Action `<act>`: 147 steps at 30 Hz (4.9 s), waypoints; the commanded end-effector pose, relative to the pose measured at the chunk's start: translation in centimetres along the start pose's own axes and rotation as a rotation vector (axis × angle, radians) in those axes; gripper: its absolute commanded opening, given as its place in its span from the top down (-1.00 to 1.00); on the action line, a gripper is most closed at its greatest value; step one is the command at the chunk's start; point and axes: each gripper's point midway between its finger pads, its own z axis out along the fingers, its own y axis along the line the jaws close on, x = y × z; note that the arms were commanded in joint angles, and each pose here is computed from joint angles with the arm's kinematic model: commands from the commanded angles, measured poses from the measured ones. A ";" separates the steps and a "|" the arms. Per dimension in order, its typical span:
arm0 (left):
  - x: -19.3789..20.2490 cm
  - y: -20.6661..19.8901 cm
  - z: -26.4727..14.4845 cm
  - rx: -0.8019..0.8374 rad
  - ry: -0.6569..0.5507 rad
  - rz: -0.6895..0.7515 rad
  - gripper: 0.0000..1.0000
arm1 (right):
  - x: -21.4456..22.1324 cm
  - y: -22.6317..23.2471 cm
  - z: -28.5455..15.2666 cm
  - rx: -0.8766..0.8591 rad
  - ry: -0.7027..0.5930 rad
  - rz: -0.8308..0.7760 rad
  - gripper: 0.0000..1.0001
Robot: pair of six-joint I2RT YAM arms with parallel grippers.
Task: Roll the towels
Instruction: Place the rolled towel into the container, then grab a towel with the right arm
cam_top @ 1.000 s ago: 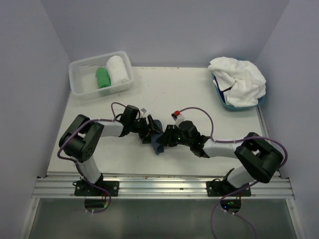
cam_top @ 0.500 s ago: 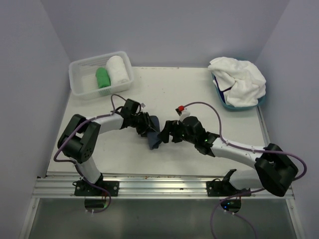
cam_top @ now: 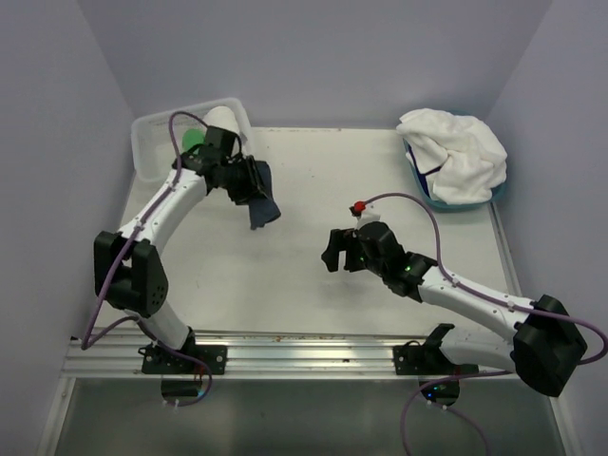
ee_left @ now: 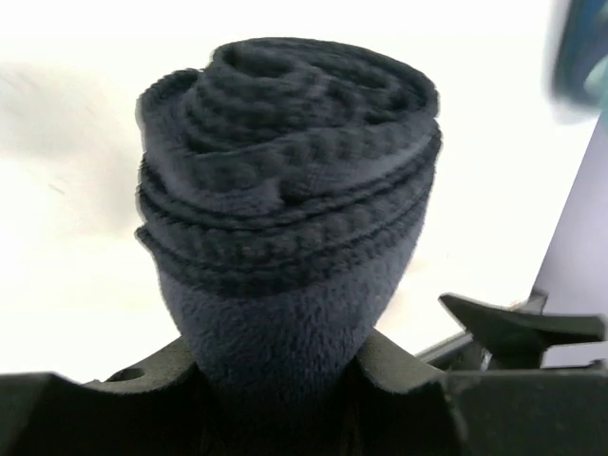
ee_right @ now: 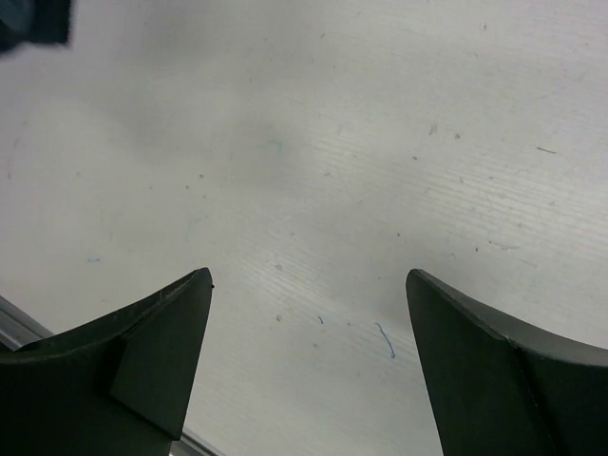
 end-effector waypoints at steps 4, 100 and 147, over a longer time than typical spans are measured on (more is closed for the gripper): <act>-10.2 0.5 -10.3 -0.086 -0.279 0.088 0.63 | -2.7 -0.2 -0.9 0.041 -0.050 -0.039 -0.74; -32.4 21.1 -9.2 -0.264 -0.559 0.090 -0.99 | 0.5 3.8 6.2 -0.079 0.219 -0.009 -0.73; 0.0 0.6 -7.8 -0.084 -0.357 0.331 -0.99 | -32.2 -34.4 2.1 0.862 -0.276 0.471 -0.80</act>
